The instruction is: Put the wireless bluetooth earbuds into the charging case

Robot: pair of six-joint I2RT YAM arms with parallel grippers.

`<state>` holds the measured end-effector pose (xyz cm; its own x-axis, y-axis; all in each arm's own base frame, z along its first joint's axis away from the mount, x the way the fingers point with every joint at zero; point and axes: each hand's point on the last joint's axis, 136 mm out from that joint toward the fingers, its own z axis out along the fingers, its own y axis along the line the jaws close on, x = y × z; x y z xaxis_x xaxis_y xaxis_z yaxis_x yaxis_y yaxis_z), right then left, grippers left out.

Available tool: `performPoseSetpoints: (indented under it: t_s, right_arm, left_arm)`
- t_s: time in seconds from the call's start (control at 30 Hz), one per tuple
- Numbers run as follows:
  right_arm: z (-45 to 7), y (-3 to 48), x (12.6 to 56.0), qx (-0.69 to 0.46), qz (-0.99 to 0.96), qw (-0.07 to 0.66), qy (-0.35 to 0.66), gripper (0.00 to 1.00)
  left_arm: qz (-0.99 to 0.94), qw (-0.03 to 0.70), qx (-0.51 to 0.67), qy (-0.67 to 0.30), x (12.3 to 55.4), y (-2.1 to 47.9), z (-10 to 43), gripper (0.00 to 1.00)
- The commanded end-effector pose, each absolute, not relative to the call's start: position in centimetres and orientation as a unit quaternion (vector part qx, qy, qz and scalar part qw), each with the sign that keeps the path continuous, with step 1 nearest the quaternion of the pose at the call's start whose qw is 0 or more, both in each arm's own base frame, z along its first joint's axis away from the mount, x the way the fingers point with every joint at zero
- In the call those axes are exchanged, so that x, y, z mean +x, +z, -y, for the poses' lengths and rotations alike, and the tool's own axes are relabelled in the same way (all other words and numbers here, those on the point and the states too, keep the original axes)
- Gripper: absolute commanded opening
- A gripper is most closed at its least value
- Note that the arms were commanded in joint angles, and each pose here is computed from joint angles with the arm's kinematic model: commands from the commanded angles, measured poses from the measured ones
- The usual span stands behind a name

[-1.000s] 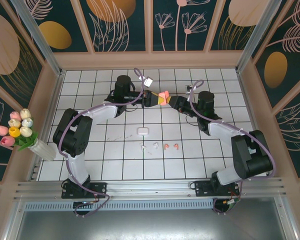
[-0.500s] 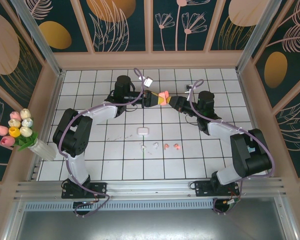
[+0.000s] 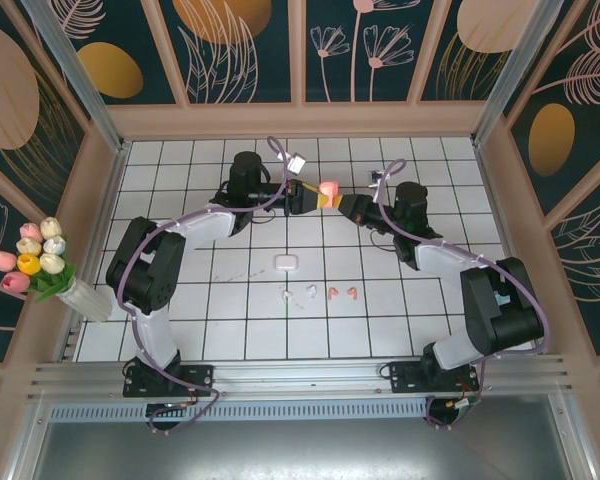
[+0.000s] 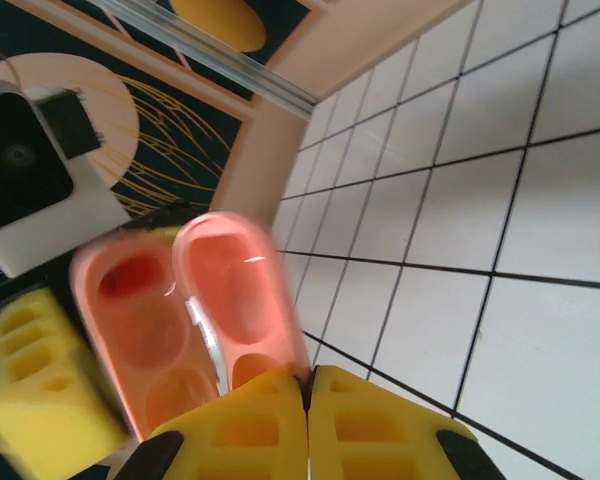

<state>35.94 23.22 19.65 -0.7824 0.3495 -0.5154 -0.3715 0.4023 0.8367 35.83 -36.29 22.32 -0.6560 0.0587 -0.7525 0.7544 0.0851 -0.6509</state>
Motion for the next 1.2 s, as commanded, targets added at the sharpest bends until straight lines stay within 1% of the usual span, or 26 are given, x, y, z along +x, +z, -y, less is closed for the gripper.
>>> performPoseSetpoints:
  t_s: [0.0, 0.27, 0.33, 0.37, 0.43, 0.6, 0.77, 0.9, 1.03, 1.17]
  right_arm:
    - [-22.8, 20.9, 37.0, -0.012, -0.777, 0.357, 0.519, 0.0]
    - [-21.1, 19.8, 38.4, -0.019, -0.822, 0.364, 0.438, 0.0]
    - [-20.6, 19.4, 38.7, -0.036, -0.837, 0.368, 0.403, 0.0]
    - [-20.2, 19.3, 39.0, -0.048, -0.846, 0.371, 0.379, 0.0]
    - [-19.4, 18.8, 39.3, -0.074, -0.863, 0.376, 0.33, 0.0]
    - [-18.2, 18.1, 39.7, -0.144, -0.878, 0.383, 0.248, 0.0]
    - [-18.0, 17.6, 40.0, -0.193, -0.874, 0.389, 0.216, 0.0]
    - [-18.0, 17.8, 40.5, -0.208, -0.868, 0.404, 0.201, 0.0]
    - [-18.0, 17.5, 41.1, -0.215, -0.868, 0.413, 0.176, 0.0]
    - [-18.4, 16.5, 41.4, -0.235, -0.871, 0.397, 0.167, 0.0]
  left_arm:
    - [-0.677, 0.305, 0.304, -0.596, 35.8, 22.5, 36.3, 0.49]
    - [-0.694, 0.336, 0.302, -0.56, 37.2, 23.4, 34.7, 0.76]
    - [-0.699, 0.344, 0.303, -0.549, 37.7, 23.9, 33.9, 0.82]
    - [-0.702, 0.347, 0.308, -0.541, 38.1, 24.2, 33.6, 0.88]
    - [-0.716, 0.339, 0.318, -0.521, 38.6, 24.2, 33.0, 0.92]
    - [-0.741, 0.322, 0.352, -0.472, 39.7, 24.2, 32.6, 0.97]
    - [-0.77, 0.301, 0.364, -0.429, 41.2, 22.9, 32.4, 0.97]
    - [-0.8, 0.29, 0.354, -0.387, 42.7, 20.8, 31.8, 0.97]
    - [-0.806, 0.307, 0.361, -0.354, 43.6, 19.4, 31.3, 0.97]
    - [-0.792, 0.336, 0.374, -0.348, 44.2, 19.5, 31.5, 0.97]
